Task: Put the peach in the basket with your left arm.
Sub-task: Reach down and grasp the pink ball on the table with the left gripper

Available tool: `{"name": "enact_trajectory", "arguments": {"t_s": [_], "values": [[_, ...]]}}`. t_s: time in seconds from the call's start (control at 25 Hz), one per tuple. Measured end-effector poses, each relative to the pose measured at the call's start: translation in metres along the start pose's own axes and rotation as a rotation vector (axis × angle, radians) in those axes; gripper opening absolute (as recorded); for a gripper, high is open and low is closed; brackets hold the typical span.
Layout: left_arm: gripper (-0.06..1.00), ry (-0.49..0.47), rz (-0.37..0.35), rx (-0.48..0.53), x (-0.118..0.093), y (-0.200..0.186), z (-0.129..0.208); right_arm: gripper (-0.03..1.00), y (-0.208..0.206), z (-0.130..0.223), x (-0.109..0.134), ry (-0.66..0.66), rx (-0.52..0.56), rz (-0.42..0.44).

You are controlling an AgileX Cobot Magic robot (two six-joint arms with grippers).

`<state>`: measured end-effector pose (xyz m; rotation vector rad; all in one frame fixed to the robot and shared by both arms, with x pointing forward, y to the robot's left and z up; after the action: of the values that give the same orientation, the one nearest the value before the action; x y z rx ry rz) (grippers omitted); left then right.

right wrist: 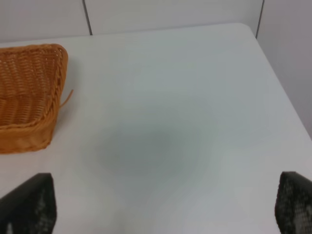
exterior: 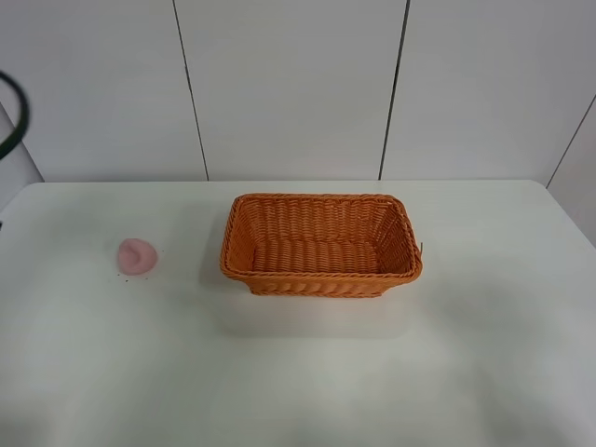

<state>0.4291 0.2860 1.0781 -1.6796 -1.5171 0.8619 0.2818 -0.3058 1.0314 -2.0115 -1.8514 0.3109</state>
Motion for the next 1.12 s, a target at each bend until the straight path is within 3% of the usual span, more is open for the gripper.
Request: {"name": "enact_trajectory", "arguments": {"t_s": [0.16,0.56,0.8,1.12], "values": [[0.85,0.009,-0.001,0.145,0.003,0.051,-0.043,0.69,0.0,0.0,0.0,0.0,0.0,0.0],[0.85,0.015,0.006,0.319,0.01,0.178,-0.125,0.69,0.0,0.0,0.0,0.0,0.0,0.0],[0.85,0.012,0.01,0.411,0.012,0.24,-0.132,0.69,0.0,0.0,0.0,0.0,0.0,0.0],[0.85,-0.017,0.02,0.558,0.019,0.292,-0.104,0.69,0.0,0.0,0.0,0.0,0.0,0.0]]}}
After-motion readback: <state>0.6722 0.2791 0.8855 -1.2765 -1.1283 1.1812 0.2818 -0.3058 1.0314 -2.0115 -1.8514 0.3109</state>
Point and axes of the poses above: a point on each arm's last joint axis where the gripper is mounted, y pointing out along that axis toward the gripper, x along the wrist's bending axis when the last joint is at zero, z = x × y, the point moved 5 cm from there along y, pointing out along that axis toward the gripper, and after that the axes turned 1 degree about y, right-handed, at the moved point
